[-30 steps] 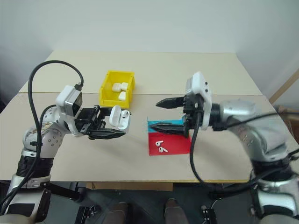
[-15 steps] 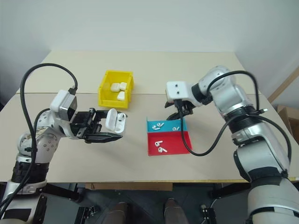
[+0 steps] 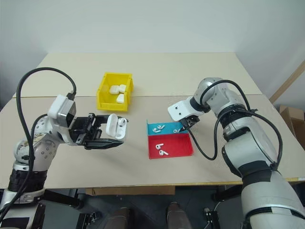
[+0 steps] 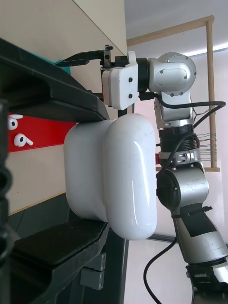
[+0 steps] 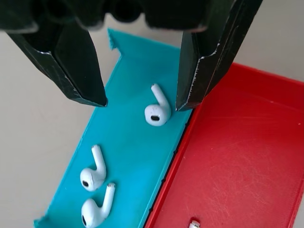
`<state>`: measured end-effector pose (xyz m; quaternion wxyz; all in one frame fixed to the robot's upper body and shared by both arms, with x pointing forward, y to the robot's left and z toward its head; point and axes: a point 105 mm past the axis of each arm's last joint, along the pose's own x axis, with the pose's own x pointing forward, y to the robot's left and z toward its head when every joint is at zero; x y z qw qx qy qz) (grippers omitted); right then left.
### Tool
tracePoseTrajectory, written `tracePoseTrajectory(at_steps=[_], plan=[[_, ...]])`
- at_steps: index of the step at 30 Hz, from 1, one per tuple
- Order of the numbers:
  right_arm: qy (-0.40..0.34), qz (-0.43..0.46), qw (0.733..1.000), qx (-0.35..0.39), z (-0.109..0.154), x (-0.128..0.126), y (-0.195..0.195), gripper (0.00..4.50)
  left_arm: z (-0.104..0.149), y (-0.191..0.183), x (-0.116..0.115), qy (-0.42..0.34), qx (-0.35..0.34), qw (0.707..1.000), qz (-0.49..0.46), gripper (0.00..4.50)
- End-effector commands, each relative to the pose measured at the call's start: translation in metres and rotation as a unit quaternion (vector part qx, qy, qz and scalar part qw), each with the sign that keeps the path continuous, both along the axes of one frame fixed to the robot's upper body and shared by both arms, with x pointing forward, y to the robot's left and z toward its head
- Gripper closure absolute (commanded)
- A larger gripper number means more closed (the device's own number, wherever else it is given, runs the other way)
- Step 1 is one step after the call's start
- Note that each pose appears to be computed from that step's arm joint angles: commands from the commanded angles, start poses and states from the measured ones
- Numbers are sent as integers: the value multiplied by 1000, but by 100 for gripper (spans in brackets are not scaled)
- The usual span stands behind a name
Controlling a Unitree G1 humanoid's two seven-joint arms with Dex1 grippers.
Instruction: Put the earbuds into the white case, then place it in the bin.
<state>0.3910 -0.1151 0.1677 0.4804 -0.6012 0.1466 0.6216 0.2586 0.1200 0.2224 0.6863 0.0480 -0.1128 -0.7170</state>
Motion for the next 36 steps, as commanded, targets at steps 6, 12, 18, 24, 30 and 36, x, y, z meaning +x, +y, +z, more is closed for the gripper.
tracePoseTrajectory(at_steps=[6, 12, 18, 24, 30, 36], plan=[[-25, 17, 1000, -5, 5, 4, 7, 168, 8, 2, -7, -28, -3, 1000, 9, 174], [-20, 14, 999, -27, -1, 5, 4, 228, 8, 3, -7, -29, -2, 999, 13, 174], [-30, 6, 999, -33, -4, 9, 5, 292, 8, 3, -7, -30, -1, 999, 17, 174], [-30, 1, 999, -38, -9, 10, 4, 292, 7, 3, -8, -30, 1, 999, 20, 174], [-27, -8, 999, -38, -14, 10, 3, 292, 7, 4, -8, -32, 4, 999, 21, 174], [-14, -18, 999, -39, -20, 9, 2, 311, 7, 4, -9, -33, 5, 999, 23, 174]])
